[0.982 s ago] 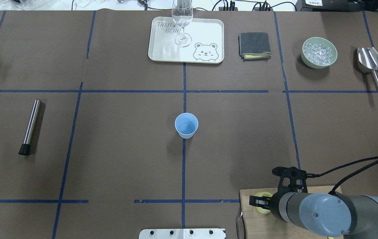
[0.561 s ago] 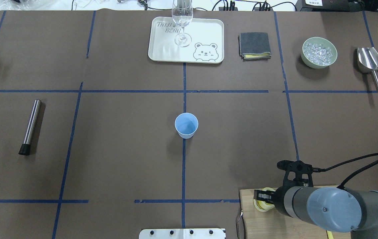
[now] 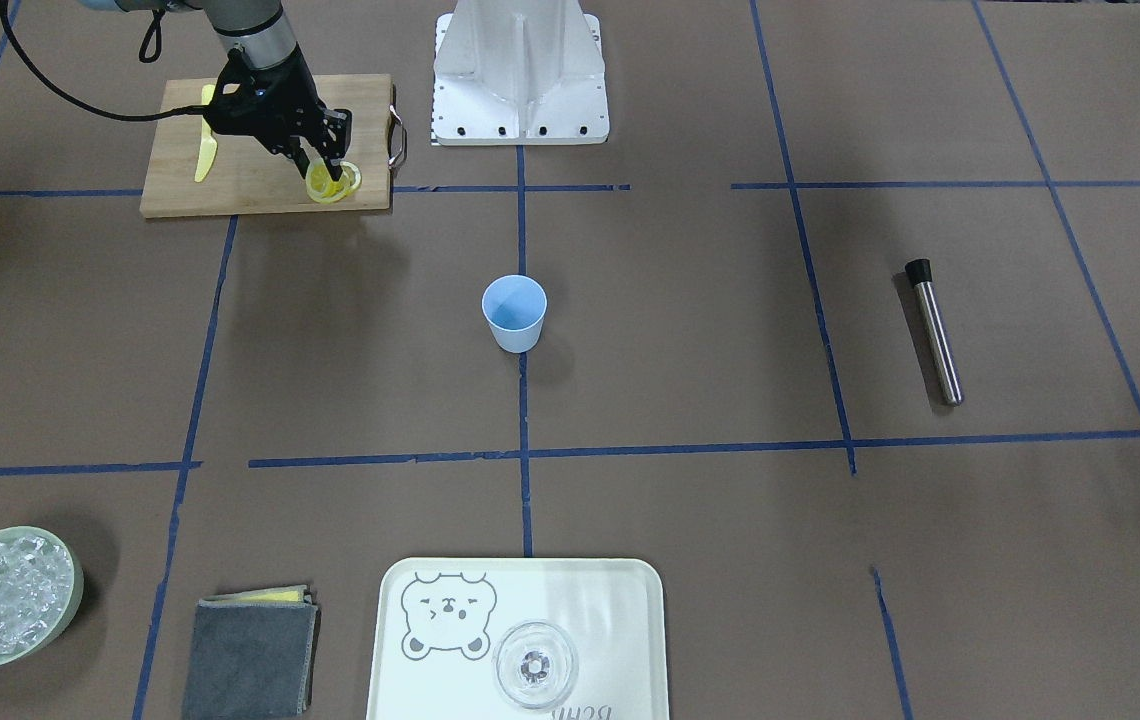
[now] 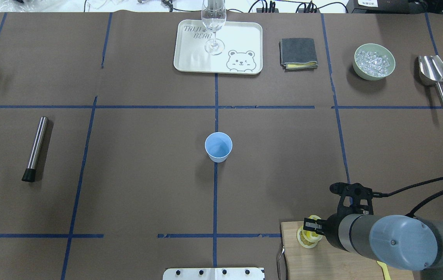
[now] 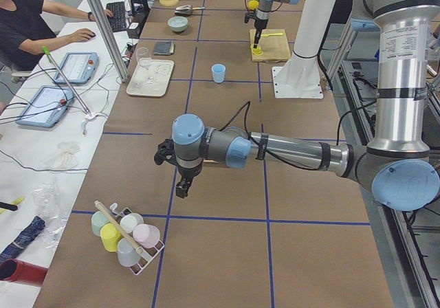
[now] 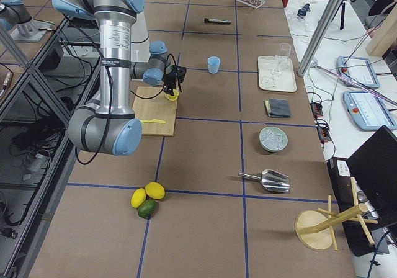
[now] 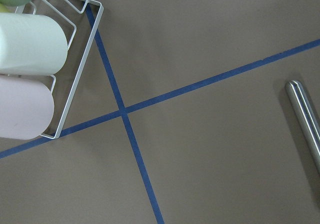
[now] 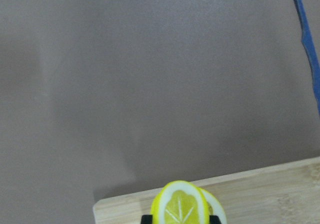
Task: Squeeze lemon into cup
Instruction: 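Carry the lemon slice with the right gripper over the blue cup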
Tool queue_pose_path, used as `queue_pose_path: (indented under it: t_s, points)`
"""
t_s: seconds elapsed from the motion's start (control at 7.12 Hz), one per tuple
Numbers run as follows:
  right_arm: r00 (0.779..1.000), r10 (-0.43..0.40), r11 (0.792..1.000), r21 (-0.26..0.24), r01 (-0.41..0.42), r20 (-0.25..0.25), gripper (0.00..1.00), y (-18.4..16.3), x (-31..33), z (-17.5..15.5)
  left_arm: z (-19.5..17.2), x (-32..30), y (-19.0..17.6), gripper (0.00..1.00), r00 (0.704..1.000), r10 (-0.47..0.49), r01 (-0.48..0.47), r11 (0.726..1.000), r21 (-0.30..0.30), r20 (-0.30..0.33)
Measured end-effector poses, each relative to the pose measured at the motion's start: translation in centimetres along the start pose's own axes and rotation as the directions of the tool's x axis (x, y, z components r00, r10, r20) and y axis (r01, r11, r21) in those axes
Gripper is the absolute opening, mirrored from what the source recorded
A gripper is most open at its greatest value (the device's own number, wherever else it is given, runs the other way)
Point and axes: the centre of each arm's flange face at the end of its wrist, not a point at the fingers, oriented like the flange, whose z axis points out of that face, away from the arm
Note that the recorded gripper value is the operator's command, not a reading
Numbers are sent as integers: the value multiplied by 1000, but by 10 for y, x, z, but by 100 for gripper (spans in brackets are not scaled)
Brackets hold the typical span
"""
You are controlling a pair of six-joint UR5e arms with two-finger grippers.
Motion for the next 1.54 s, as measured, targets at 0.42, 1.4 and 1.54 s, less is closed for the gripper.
queue_pose_path:
  t_s: [0.42, 1.4, 1.54]
  points:
    - [1000, 11, 1000, 14, -11, -8, 46, -8, -3, -6, 1, 1, 2, 100, 1000, -2, 2, 1000, 0, -13]
    - [995, 83, 992, 87, -88, 56, 49, -62, -152, -53, 2, 0, 6, 100, 1000, -5, 5, 1000, -4, -14]
    - [992, 101, 988, 108, -108, 70, 50, -81, -178, -52, 2, 0, 6, 100, 1000, -5, 5, 1000, -5, -15]
